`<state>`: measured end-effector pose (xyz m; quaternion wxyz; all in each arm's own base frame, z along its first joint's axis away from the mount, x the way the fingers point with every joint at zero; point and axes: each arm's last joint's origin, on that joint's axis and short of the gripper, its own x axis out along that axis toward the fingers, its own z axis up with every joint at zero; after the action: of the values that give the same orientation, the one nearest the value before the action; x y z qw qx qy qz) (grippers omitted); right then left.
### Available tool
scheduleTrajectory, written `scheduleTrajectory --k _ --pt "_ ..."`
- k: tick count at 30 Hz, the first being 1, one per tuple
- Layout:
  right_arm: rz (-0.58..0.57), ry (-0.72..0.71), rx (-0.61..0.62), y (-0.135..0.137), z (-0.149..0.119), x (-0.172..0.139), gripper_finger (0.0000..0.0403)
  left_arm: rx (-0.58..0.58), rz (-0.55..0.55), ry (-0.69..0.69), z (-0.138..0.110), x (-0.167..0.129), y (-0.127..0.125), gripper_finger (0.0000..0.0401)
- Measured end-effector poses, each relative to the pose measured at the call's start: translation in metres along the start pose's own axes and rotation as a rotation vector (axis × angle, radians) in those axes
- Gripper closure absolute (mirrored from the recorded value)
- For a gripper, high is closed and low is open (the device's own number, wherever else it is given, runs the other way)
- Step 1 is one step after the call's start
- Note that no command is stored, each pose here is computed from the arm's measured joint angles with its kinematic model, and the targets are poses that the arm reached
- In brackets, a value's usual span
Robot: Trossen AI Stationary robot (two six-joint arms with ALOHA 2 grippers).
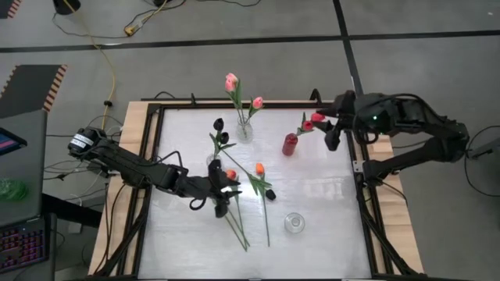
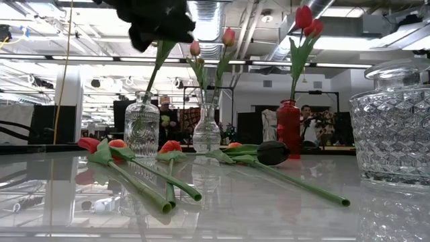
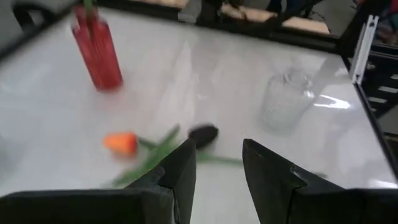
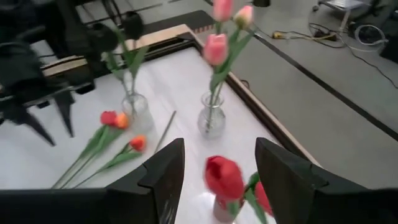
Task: Sort flowers into vase by color
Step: Put the red tulip into the red vase
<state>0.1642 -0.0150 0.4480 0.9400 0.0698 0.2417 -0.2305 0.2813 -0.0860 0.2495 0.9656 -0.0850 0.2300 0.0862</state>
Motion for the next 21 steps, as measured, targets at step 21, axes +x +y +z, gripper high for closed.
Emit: scheduleTrajectory --k 21 --pt "0.202 0.129 -0.165 0.057 -0.021 0.007 0.0179 -0.759 0.218 0.415 -0.039 -0.009 0.015 0.0283"
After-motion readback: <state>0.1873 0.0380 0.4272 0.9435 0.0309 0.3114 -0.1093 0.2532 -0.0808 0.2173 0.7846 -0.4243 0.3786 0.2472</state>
